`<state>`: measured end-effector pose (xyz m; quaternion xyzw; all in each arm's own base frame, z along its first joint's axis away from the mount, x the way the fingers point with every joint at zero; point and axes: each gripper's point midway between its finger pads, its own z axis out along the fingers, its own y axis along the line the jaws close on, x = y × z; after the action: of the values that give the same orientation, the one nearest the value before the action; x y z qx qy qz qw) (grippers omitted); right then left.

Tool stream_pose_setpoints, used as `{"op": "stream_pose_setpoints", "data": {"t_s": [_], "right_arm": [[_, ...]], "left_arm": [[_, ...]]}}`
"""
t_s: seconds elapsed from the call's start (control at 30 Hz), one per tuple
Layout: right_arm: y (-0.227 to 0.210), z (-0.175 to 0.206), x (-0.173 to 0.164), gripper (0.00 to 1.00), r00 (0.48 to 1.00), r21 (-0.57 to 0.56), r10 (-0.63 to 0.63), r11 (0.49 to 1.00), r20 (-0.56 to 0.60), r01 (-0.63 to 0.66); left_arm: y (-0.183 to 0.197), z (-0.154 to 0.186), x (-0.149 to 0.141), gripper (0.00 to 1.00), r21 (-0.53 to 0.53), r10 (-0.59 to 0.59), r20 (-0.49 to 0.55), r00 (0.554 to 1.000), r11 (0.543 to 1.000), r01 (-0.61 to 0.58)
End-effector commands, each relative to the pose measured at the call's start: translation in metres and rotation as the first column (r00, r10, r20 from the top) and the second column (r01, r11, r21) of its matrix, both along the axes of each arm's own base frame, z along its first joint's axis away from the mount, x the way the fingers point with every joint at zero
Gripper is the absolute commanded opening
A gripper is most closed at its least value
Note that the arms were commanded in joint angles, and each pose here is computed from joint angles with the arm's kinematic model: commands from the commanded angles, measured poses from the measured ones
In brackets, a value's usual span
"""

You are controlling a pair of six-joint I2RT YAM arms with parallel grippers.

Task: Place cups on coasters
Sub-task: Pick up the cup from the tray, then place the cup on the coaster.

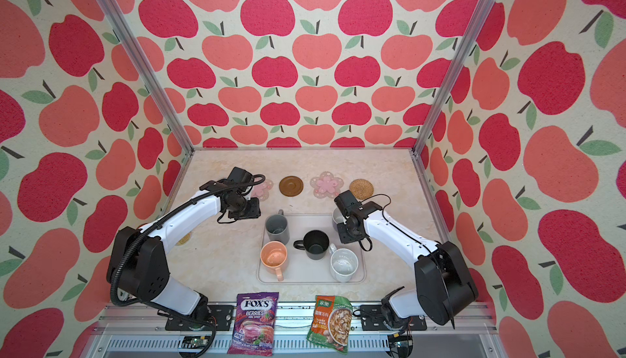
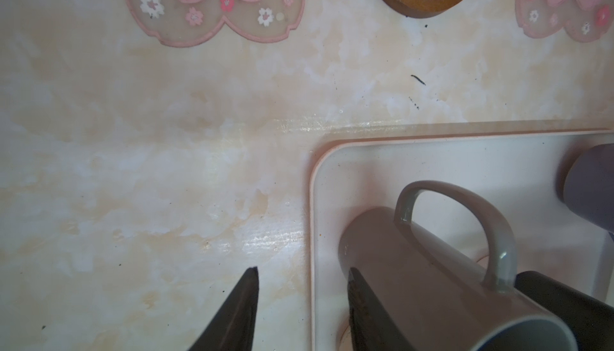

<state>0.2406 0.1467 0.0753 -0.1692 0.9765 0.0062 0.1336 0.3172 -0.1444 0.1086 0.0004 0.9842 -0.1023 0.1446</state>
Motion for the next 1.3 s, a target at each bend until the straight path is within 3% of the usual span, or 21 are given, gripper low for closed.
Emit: {"op": "stream_pose_setpoints", "data": {"t_s": [0.0,0.63,0.93,1.27], "right_arm": [[0.011,0.028,0.024,0.00,0.992,0.030,0.011,0.999,0.127,-0.015],[0.039,0.060,0.069,0.00,0.974,-0.014,0.044,0.999,0.221,-0.041],[0.068,0.068,0.096,0.00,0.968,-0.044,0.075,0.997,0.240,-0.067],[0.084,0.067,0.115,0.00,0.965,-0.076,0.119,0.992,0.235,-0.104]], "left_arm": [[0.000,0.003,0.000,0.46,-0.027,0.007,0.016,1.000,1.000,-0.007],[-0.001,0.024,-0.019,0.46,-0.054,-0.063,0.110,0.992,0.996,0.069],[0.010,0.037,-0.039,0.46,-0.065,-0.041,0.172,0.984,0.996,0.053],[0.024,0.032,-0.058,0.46,-0.062,0.008,0.165,0.986,0.998,0.002]]}}
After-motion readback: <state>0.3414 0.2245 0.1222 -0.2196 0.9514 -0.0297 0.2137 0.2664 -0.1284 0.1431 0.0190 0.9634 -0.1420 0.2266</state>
